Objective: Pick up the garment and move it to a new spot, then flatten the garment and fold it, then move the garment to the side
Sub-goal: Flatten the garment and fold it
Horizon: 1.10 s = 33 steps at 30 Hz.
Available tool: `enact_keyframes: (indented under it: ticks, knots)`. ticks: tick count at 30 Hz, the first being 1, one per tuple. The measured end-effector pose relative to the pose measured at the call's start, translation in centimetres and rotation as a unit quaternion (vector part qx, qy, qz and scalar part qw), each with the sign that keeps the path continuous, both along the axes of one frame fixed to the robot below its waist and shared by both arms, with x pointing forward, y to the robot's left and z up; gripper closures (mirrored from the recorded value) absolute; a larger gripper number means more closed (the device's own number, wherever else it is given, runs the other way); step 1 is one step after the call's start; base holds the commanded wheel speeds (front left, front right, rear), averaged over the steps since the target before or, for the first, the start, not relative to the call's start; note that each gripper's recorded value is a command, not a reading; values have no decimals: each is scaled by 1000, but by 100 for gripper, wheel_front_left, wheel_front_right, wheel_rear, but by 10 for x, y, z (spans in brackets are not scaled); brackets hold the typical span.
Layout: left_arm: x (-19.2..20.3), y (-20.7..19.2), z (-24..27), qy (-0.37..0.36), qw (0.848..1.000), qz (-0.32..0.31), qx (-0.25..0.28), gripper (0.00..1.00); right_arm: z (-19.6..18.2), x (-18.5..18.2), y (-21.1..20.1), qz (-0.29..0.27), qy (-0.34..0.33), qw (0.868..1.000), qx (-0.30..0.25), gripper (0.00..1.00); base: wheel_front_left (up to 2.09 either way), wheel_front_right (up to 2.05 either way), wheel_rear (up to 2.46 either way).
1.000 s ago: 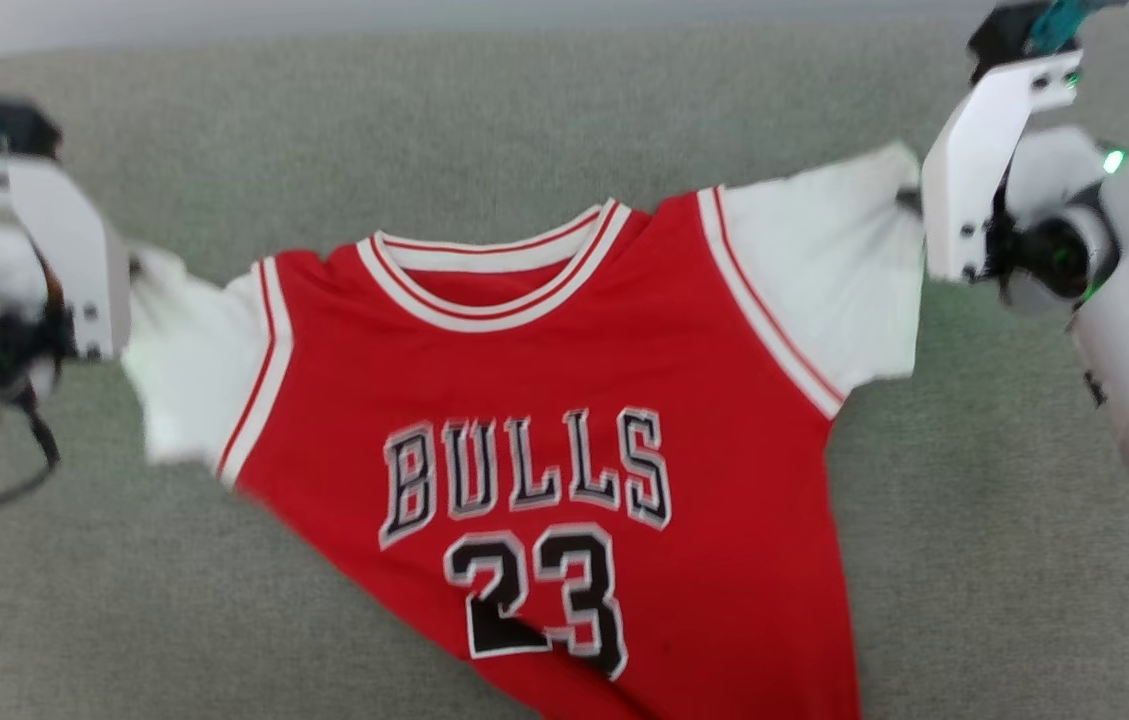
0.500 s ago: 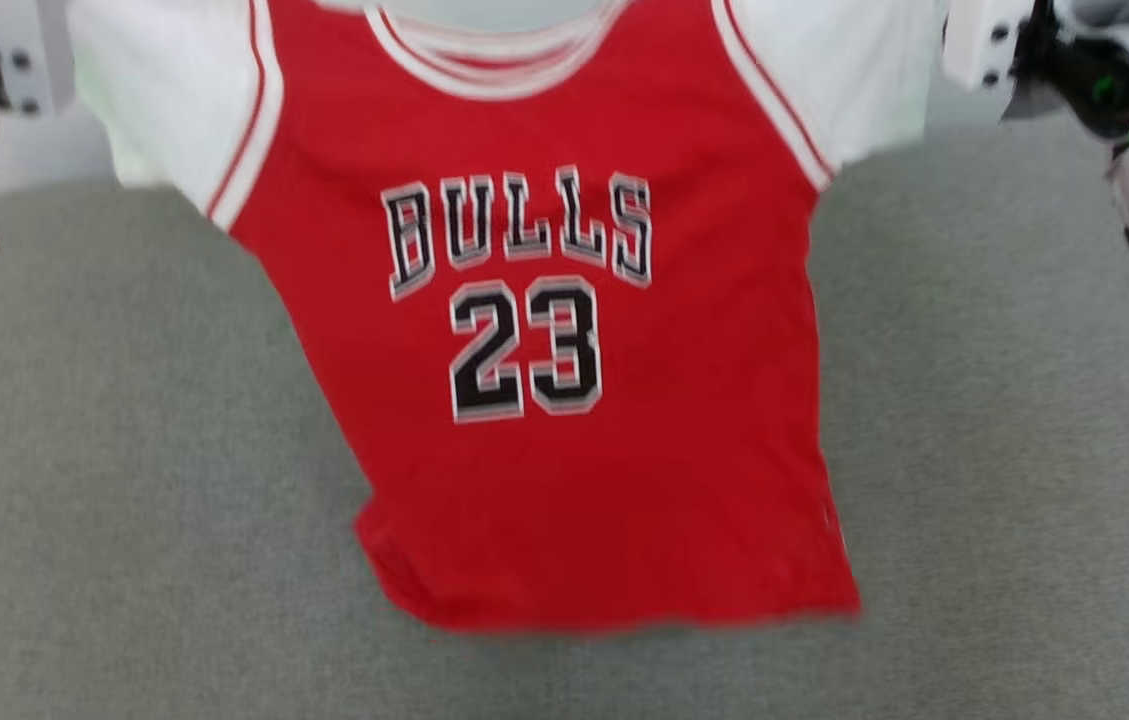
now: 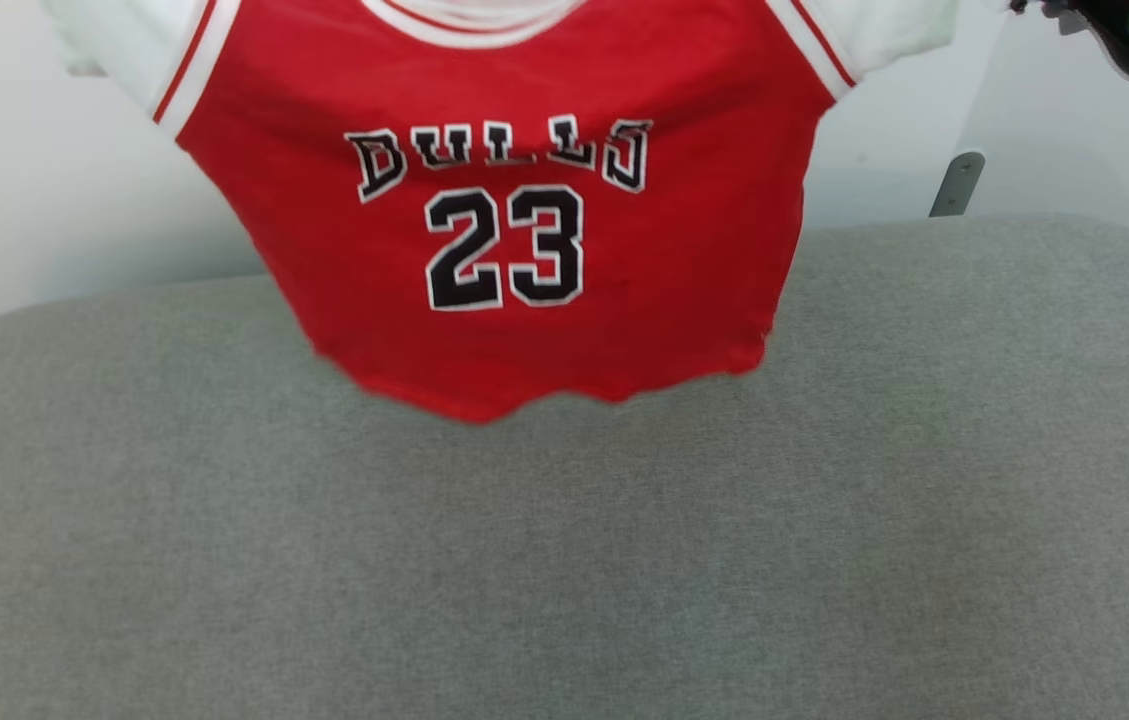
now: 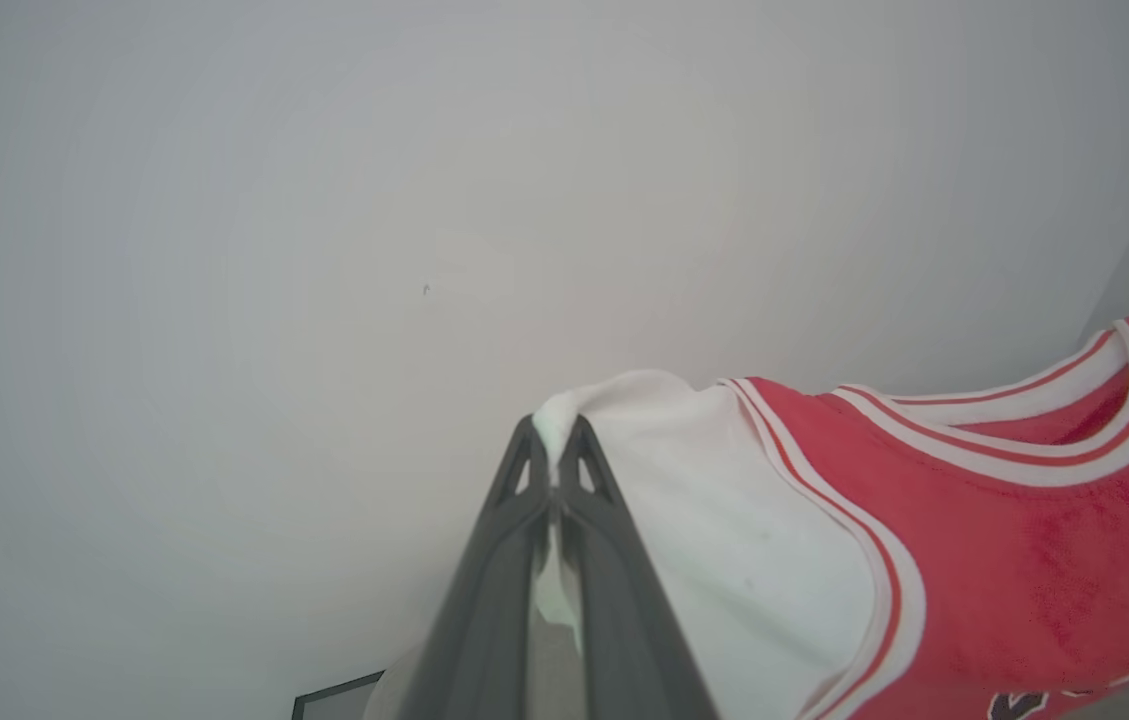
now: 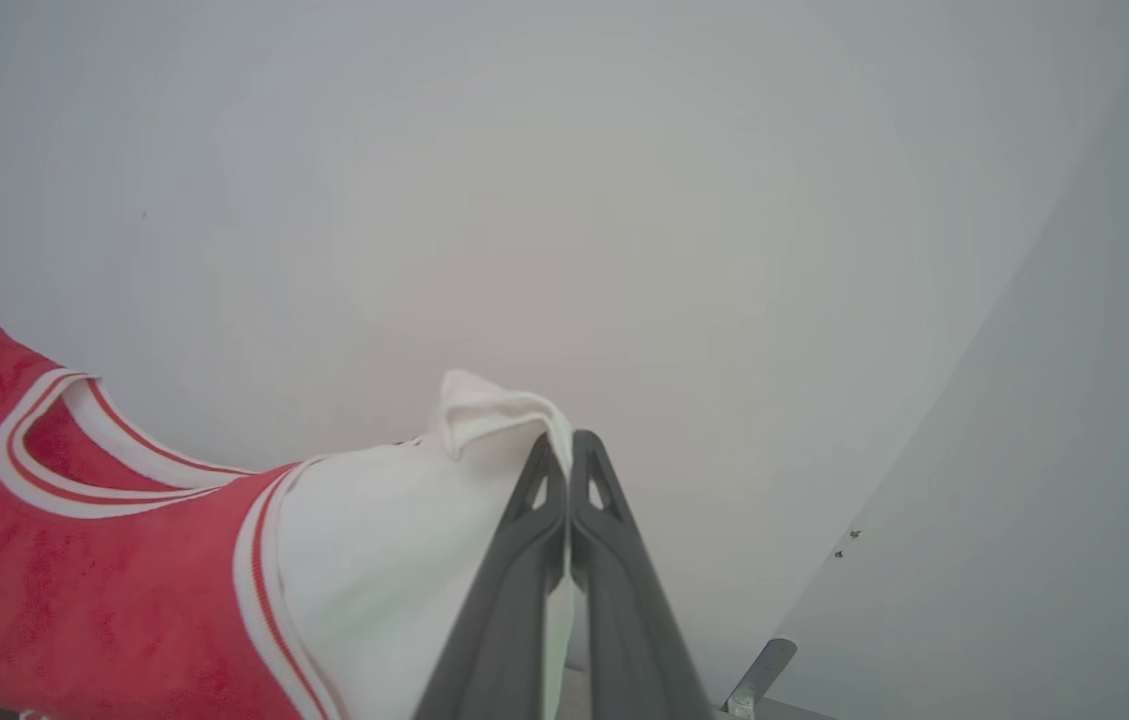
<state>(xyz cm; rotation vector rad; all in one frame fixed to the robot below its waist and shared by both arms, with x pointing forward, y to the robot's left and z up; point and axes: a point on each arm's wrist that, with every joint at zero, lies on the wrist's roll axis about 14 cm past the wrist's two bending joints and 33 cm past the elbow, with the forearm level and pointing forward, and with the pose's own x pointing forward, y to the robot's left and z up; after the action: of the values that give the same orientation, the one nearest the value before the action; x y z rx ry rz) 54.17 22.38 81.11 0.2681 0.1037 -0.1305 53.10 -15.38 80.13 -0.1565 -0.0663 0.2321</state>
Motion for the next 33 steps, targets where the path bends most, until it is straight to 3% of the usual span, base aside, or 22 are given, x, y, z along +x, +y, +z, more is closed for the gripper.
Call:
enact_keyframes:
  ticks: [9, 16, 21, 25, 29, 31, 33]
  knots:
    - [21, -18, -1, 5, 1000, -22, 2, 100, 17, 16, -4, 4, -22, 1000, 10, 100, 0, 0, 0]
    - [69, -38, -22, -10, 999, -39, -2, 100, 11, 62, -10, -6, -73, 997, -6, 100, 0, 0, 0]
    - [107, -60, -22, -80, 996, -44, -15, 100, 8, 98, -23, -25, -147, 989, -25, 100, 0, 0, 0]
    - [126, -78, 9, -179, 982, -59, -18, 100, 34, 120, -28, -33, -219, 973, -58, 100, 0, 0, 0]
    - [136, -85, 43, -283, 955, -80, -30, 100, 68, 133, -16, -21, -297, 950, -94, 100, 0, 0, 0]
    - [145, -88, 36, -302, 947, -96, -53, 100, 57, 145, -7, -12, -314, 943, -107, 100, 0, 0, 0]
    - [163, -89, 4, -286, 951, -104, -60, 100, 13, 167, 0, -5, -292, 949, -118, 100, 0, 0, 0]
